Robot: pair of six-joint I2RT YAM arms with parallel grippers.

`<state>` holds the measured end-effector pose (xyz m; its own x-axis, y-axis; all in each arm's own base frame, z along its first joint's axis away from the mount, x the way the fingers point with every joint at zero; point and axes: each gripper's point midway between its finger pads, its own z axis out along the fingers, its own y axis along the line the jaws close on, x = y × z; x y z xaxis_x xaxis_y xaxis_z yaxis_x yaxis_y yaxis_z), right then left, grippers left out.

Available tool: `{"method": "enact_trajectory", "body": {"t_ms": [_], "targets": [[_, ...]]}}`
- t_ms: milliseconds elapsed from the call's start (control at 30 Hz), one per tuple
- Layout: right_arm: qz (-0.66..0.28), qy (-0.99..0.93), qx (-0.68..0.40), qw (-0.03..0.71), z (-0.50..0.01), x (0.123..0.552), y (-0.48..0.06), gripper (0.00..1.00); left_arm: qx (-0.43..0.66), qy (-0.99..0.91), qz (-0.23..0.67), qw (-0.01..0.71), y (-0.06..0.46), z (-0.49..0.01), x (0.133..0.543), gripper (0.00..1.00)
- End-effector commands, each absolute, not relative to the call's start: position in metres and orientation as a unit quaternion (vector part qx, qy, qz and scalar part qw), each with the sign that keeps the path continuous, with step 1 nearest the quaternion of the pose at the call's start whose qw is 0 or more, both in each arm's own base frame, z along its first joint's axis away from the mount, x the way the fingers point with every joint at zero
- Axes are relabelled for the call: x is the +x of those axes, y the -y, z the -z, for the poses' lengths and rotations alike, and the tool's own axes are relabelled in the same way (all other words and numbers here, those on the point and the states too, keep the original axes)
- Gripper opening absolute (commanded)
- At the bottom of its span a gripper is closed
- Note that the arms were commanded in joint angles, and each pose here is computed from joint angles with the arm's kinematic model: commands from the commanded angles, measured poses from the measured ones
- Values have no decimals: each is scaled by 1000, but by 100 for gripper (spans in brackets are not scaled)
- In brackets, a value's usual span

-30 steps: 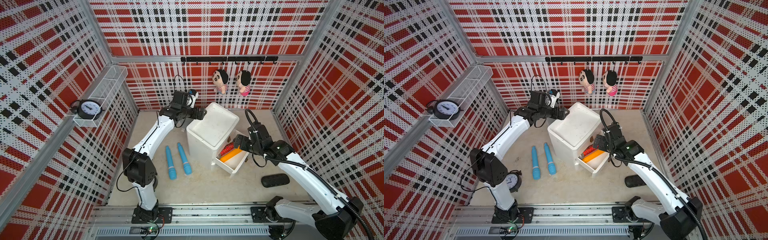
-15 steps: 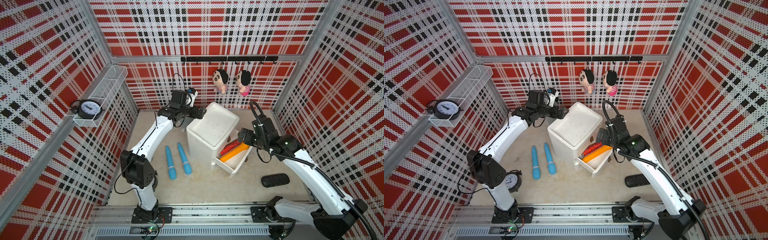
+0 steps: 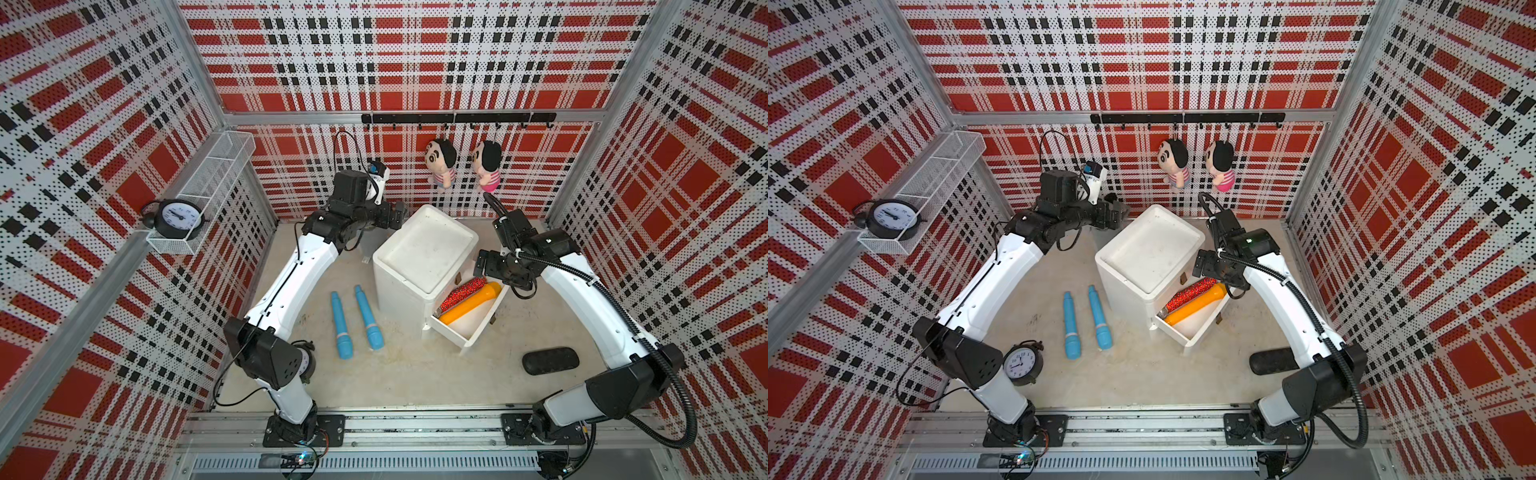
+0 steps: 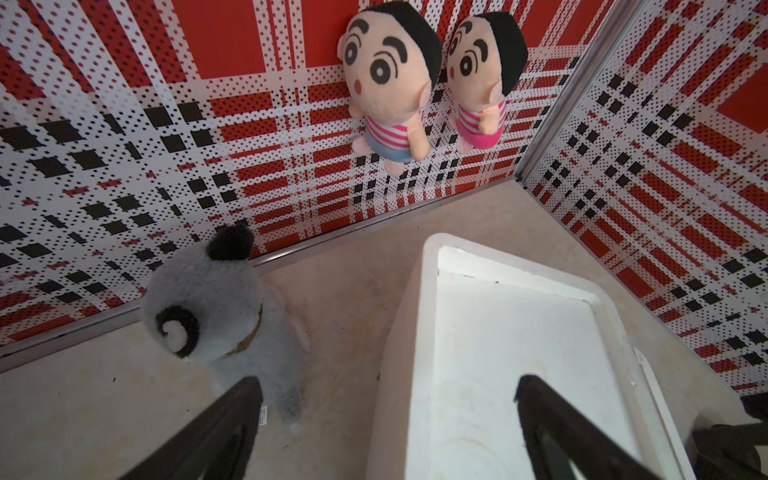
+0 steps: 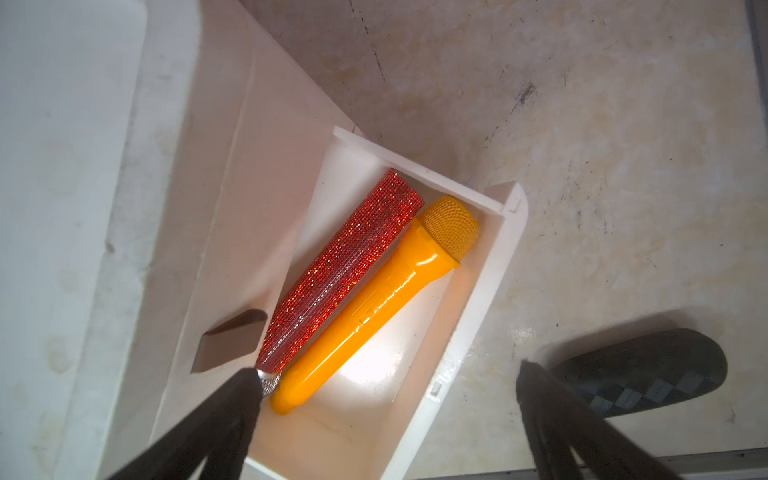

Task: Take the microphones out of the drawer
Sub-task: Pick up the microphone from the drawer.

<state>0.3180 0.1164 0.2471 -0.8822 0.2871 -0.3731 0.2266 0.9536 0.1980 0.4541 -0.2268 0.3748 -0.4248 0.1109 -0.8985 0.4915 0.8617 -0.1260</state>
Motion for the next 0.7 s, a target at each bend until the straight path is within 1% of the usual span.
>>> {"method": "enact_trajectory", "body": {"t_ms": [0, 100, 200, 267, 333, 400, 433, 567, 633, 667], "targets": [[-98, -971, 156, 153, -238, 308, -127, 100, 187, -818, 184, 511, 227, -383, 452, 98], [-120, -965, 186, 137, -229, 312, -136, 97, 188, -821, 185, 507, 228, -378, 452, 98], [-136, -956, 221, 136, -219, 315, -140, 85, 189, -821, 182, 508, 227, -377, 451, 98], [-158, -946, 244, 142, -213, 317, -144, 80, 188, -821, 182, 507, 226, -375, 450, 98], [-171, -934, 275, 151, -205, 317, -143, 70, 188, -820, 182, 508, 225, -376, 449, 98], [-184, -925, 295, 153, -197, 315, -144, 67, 188, -821, 182, 508, 225, -375, 449, 98], [-184, -923, 303, 151, -192, 313, -143, 64, 188, -820, 183, 508, 225, -375, 449, 98], [-162, -925, 318, 134, -172, 306, -137, 61, 187, -819, 190, 508, 224, -375, 449, 98], [-154, -928, 317, 123, -164, 306, -138, 57, 186, -818, 195, 507, 223, -374, 449, 98], [-150, -929, 316, 120, -161, 306, -138, 56, 186, -819, 197, 506, 223, -373, 449, 98]]}}
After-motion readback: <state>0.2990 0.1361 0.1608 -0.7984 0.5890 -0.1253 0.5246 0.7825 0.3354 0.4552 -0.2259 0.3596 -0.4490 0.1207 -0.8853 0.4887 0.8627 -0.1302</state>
